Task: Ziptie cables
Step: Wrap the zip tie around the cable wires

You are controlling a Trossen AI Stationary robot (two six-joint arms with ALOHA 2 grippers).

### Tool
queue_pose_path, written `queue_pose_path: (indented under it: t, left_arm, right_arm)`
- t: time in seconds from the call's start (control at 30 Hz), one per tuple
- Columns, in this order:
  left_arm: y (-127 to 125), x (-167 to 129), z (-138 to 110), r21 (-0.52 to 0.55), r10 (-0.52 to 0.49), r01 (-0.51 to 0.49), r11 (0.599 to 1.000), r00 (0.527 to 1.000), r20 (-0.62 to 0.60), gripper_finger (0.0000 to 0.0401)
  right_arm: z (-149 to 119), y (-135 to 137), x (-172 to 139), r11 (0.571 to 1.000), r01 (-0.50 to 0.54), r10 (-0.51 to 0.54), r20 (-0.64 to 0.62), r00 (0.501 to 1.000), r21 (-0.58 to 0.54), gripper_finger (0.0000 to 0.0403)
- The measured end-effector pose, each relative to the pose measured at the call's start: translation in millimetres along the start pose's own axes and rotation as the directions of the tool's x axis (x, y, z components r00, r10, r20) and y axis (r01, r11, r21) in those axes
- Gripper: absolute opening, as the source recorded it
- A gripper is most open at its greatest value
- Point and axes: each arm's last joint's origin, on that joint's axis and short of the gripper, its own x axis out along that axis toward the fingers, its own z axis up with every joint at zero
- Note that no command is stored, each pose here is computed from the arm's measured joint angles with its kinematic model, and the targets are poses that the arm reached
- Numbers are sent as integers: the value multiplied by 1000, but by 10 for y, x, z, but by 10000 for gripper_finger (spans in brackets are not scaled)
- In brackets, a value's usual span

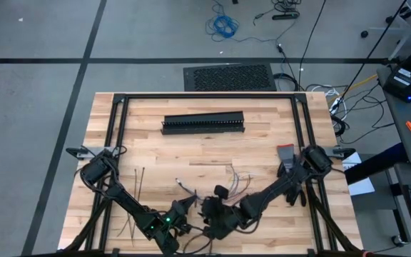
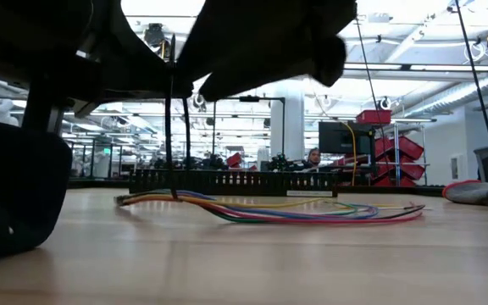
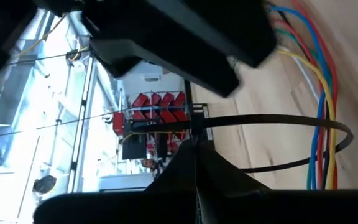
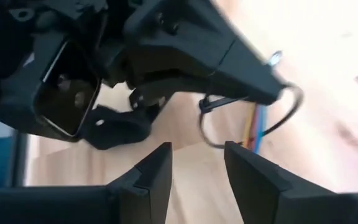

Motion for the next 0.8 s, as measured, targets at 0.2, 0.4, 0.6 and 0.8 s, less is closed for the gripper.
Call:
queue_pose_path:
  t: [0.2, 0.4, 0.6, 0.8]
  left_arm:
    - [-1, 0, 1, -35, -6, 7, 999, 1000, 5, 0]
    - [-2, 2, 2, -50, -9, 9, 999, 1000, 7, 0]
    - [-18, 12, -14, -94, -17, 18, 995, 1000, 9, 0]
    - [-78, 25, -74, -216, -35, 37, 976, 999, 14, 0]
  right_arm:
    - [-75, 61, -109, 985, 153, -143, 126, 982, -81, 133]
    - [-94, 73, -129, 981, 173, -160, 140, 977, -88, 132]
    - [-332, 96, -167, 986, 154, -146, 112, 983, -66, 132]
    - [-844, 99, -195, 997, 75, -75, 91, 993, -2, 132]
